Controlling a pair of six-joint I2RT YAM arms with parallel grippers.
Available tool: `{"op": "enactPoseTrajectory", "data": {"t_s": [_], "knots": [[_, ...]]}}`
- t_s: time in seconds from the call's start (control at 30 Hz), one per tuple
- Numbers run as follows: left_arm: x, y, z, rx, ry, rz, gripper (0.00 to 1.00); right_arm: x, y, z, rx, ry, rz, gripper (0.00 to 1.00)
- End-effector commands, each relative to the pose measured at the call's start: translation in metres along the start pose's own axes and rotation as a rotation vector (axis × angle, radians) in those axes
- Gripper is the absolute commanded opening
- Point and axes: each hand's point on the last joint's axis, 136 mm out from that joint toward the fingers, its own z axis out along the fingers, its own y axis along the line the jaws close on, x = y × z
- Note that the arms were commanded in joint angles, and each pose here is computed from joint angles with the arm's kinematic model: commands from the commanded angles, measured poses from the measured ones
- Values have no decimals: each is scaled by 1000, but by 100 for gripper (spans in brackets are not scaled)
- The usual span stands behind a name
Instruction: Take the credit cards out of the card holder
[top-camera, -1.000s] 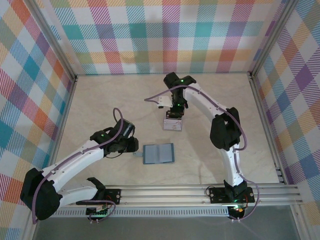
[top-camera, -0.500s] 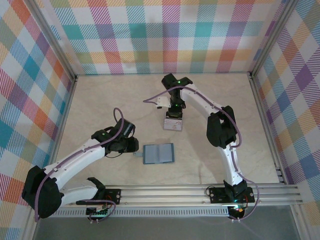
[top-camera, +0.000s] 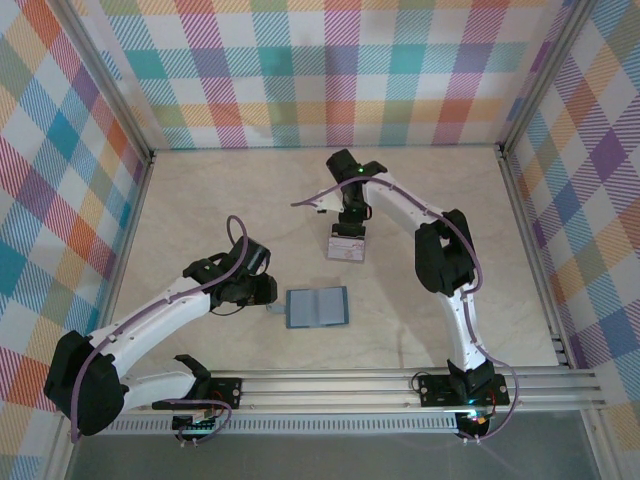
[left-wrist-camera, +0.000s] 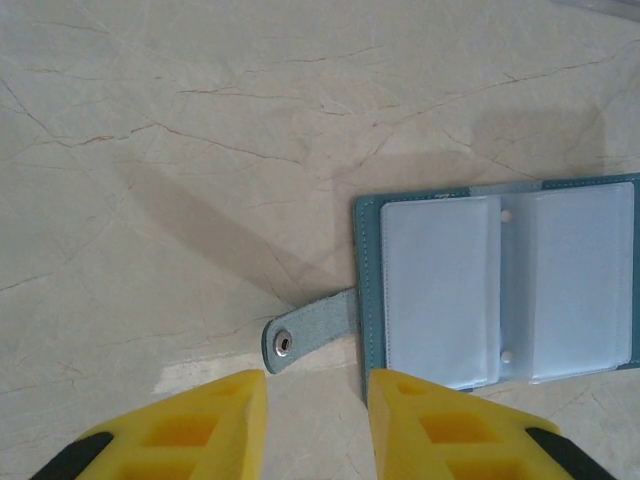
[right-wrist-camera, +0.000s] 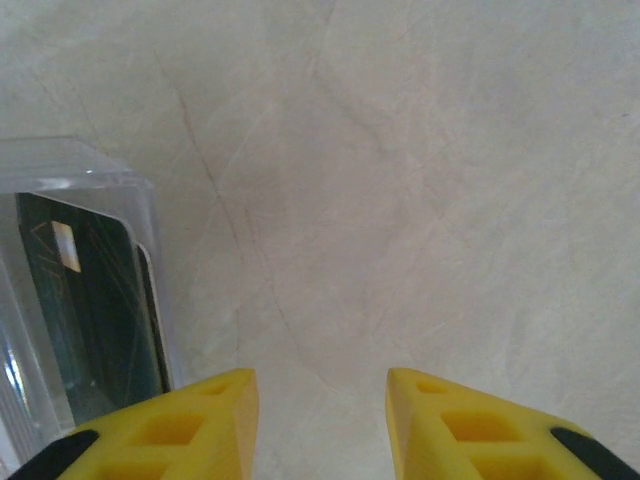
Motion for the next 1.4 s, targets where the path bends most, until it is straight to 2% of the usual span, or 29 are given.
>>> {"op": "enactPoseTrajectory", "data": {"t_s": [0.0,0.23,0.4,0.5,0.57,0.6,0.63,0.67,0.7,0.9,1.07,1.17,1.27,1.37], "knots": [[3,5,-2,-12,17,-3,33,-2,0,-17,6,-47,23,41],[2,8,-3,-26,7,-5,37,-8,-22,-36,100,-101,77,42],[-9,14,-4,-66,-34,3,48,-4,-37,-59,178,-147,167,45],[-19,22,-2,-107,-65,6,62,6,-41,-68,213,-172,268,56],[-28,30,1,-133,-83,-11,72,17,-43,-74,240,-195,356,70],[-34,34,2,-148,-98,-19,81,24,-42,-76,252,-205,400,80],[-39,39,3,-170,-109,-22,98,29,-41,-78,261,-215,442,88],[-46,46,3,-214,-130,-21,100,38,-39,-80,269,-224,498,97],[-54,52,2,-262,-153,-13,100,46,-37,-81,278,-233,549,100],[-93,93,10,-490,-228,0,100,114,-16,-79,345,-270,851,100],[-118,138,19,-536,-281,-111,100,178,3,-64,436,-300,1073,100],[-133,163,18,-558,-322,-186,100,210,13,-52,463,-362,1224,100],[-155,179,11,-588,-445,-184,100,229,21,-42,496,-441,1327,100],[-162,191,18,-552,-529,-177,100,231,21,-41,506,-501,1358,100]]}}
